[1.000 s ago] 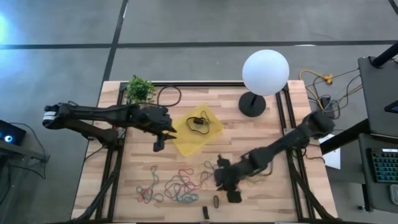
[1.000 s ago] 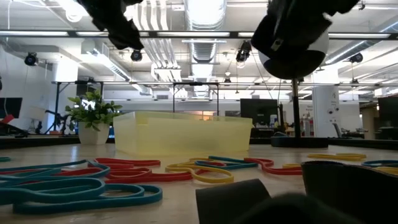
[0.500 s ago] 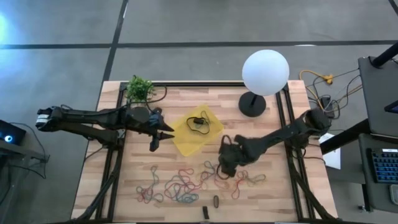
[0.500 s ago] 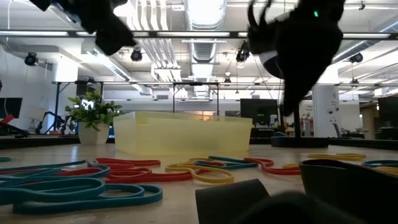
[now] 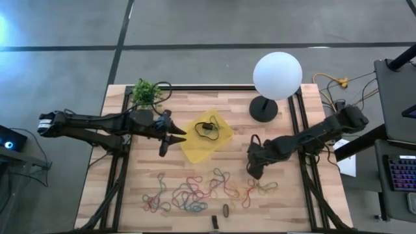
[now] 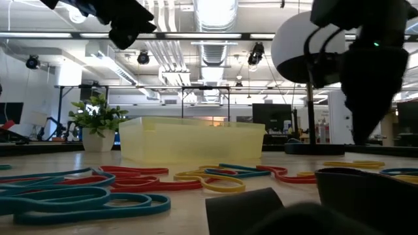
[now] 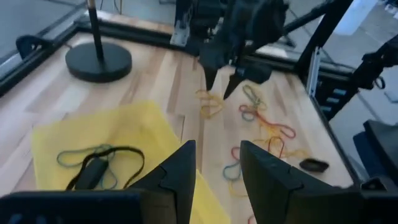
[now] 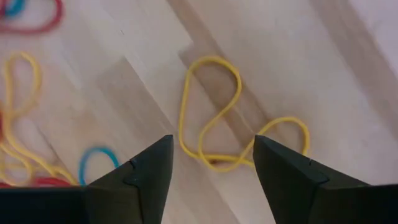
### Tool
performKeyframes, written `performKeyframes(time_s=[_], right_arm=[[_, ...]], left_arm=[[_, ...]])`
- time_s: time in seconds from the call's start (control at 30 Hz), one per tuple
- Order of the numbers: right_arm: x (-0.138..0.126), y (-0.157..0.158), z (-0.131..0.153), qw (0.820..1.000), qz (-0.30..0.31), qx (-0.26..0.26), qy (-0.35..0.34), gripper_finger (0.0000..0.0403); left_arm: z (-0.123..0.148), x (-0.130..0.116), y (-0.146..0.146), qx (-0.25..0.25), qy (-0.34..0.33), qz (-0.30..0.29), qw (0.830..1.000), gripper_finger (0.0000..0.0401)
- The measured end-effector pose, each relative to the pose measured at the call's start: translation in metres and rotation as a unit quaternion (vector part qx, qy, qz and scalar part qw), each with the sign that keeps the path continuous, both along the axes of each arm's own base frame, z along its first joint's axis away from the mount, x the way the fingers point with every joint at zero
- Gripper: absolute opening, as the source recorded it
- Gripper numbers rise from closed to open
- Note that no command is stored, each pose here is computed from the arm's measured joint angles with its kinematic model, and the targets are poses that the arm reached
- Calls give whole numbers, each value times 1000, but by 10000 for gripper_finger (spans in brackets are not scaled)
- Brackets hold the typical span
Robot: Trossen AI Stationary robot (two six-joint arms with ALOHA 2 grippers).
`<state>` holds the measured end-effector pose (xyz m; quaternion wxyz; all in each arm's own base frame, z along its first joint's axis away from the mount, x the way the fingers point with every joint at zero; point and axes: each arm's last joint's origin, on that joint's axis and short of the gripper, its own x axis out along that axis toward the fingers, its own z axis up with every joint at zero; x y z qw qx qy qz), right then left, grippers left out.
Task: Pick and place rubber bands into bin
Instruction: Put the yellow rubber band into the yellow bin
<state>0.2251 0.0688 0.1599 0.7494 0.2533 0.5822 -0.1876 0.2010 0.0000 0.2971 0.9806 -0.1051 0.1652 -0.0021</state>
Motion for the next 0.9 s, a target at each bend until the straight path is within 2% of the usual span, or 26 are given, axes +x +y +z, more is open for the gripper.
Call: performKeyframes(time_s=[0.2, 0.33, 0.7, 0.9], right_arm=[[-8, 0, -11, 999, 45, -2, -10, 207], [-9, -1, -17, 997, 69, -5, -25, 208], [-22, -5, -36, 997, 76, -14, -26, 207], [-23, -5, -38, 995, 80, -38, -36, 196]], left_arm=[[7, 3, 0, 0, -36, 2, 999, 109], [10, 3, 1, -5, -41, 27, 999, 109], [11, 3, 3, -13, -48, 49, 998, 109], [12, 4, 3, -10, -51, 61, 997, 109]])
